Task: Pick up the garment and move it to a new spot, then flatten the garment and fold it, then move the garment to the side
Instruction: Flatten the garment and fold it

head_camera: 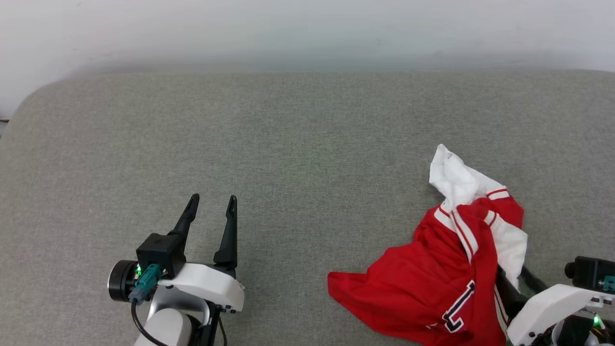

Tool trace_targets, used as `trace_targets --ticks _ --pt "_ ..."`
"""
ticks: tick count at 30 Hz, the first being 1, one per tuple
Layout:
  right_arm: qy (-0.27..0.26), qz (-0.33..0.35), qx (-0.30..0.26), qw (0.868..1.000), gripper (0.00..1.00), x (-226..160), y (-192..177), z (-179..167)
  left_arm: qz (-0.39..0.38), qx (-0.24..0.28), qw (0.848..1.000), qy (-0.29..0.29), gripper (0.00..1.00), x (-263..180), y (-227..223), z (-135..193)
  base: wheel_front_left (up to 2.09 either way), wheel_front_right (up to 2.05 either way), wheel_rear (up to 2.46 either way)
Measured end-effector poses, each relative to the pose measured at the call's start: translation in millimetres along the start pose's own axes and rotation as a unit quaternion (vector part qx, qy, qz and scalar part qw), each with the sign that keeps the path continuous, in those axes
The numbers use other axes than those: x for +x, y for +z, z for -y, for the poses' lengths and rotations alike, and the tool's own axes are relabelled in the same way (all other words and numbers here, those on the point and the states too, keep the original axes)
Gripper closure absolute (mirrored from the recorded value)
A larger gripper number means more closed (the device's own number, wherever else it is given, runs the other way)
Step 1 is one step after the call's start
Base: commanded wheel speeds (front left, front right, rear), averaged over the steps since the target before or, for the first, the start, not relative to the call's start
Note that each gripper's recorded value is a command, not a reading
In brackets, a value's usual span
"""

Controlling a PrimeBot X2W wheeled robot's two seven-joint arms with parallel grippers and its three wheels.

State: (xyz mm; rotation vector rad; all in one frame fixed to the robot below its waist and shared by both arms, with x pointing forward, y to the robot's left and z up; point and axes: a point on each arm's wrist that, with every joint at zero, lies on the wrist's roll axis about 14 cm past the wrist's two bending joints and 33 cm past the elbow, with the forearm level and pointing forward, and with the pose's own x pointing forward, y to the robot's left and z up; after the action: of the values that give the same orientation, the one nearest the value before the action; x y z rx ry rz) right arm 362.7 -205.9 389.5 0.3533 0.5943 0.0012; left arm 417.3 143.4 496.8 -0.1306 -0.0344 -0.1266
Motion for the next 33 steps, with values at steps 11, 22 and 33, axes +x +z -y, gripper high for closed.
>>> trace_targets --ticks 11,22,33 --pt "0.005 0.229 -0.058 0.972 0.0 -29 80 -16 -0.009 0.002 1.0 -0.003 0.0 -11 1 4 0.0 0.0 0.0" --pt "0.024 0.294 -0.11 0.949 0.0 -68 97 -45 -0.026 0.017 0.999 -0.022 0.0 -17 2 13 0.0 0.0 0.0" --pt "-0.012 0.296 -0.127 0.947 0.0 -96 96 -31 -0.07 0.037 0.987 -0.143 0.0 14 -1 86 0.0 0.0 0.0"
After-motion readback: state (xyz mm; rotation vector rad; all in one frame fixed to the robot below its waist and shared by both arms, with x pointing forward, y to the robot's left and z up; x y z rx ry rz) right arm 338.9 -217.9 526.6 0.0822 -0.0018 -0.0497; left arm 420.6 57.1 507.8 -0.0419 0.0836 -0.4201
